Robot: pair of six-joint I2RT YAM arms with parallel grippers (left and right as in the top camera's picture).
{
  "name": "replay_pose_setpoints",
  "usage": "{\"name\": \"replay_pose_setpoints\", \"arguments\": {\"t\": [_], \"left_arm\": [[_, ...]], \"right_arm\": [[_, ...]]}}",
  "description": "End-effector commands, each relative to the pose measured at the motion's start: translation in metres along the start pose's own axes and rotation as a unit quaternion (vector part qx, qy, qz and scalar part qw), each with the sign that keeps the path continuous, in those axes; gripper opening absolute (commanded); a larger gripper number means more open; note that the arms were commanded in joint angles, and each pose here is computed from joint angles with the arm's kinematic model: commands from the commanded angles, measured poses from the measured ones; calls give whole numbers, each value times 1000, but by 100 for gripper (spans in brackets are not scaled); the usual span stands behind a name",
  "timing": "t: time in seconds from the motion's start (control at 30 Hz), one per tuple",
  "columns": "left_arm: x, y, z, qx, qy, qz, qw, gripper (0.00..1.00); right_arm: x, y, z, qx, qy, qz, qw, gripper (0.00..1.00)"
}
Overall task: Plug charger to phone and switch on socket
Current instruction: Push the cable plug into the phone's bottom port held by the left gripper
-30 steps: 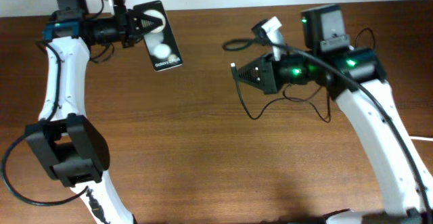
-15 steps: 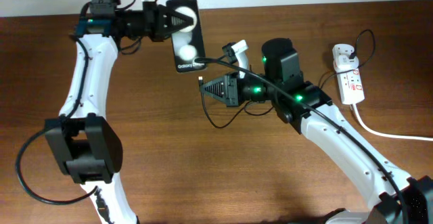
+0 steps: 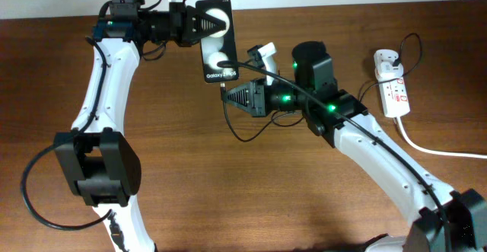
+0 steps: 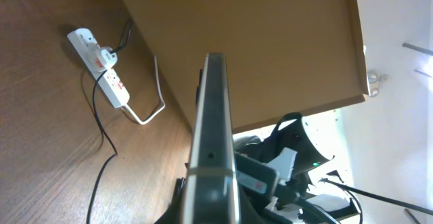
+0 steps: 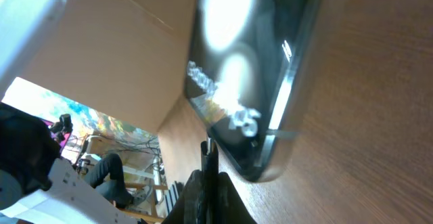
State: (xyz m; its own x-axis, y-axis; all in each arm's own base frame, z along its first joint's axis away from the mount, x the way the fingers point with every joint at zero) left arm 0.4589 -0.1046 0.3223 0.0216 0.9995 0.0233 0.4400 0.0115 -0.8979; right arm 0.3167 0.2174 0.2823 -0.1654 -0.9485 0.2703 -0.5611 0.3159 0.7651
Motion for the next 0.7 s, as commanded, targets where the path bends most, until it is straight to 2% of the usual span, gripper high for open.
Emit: {"name": "replay_pose_setpoints", "arguments": {"t": [0.0, 0.13, 0.3, 0.47, 0.67], "left_arm": [[0, -7, 0, -4, 8, 18, 1000, 0], [12, -6, -3, -10, -4, 12, 1000, 0], [46, -4, -7, -11, -37, -5, 999, 0], [41, -4, -7, -11, -32, -2, 999, 0], [1, -8, -1, -12, 7, 17, 1000, 0]], "right_arm": [[-11, -6, 3, -9, 22, -44, 999, 4], [-4, 1, 1, -4, 43, -102, 994, 4], [2, -21, 20, -28, 50, -100, 993, 4], [0, -14, 9, 3, 20, -108, 994, 4], [0, -14, 7, 8, 14, -105, 994, 4]]}}
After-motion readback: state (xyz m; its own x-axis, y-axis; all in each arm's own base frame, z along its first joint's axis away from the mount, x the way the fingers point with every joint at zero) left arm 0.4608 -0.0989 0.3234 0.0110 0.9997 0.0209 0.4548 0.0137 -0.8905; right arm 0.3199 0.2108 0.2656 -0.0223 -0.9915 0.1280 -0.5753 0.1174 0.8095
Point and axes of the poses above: each gripper's point midway between its finger pads, its own x axis back along the fingers, its own y axis along the line the jaws close on, z = x × y, the point moved 9 cm from there along x, back along the fingers, and after that the axes turned 1 degree about -x, right-handed, at the moved point
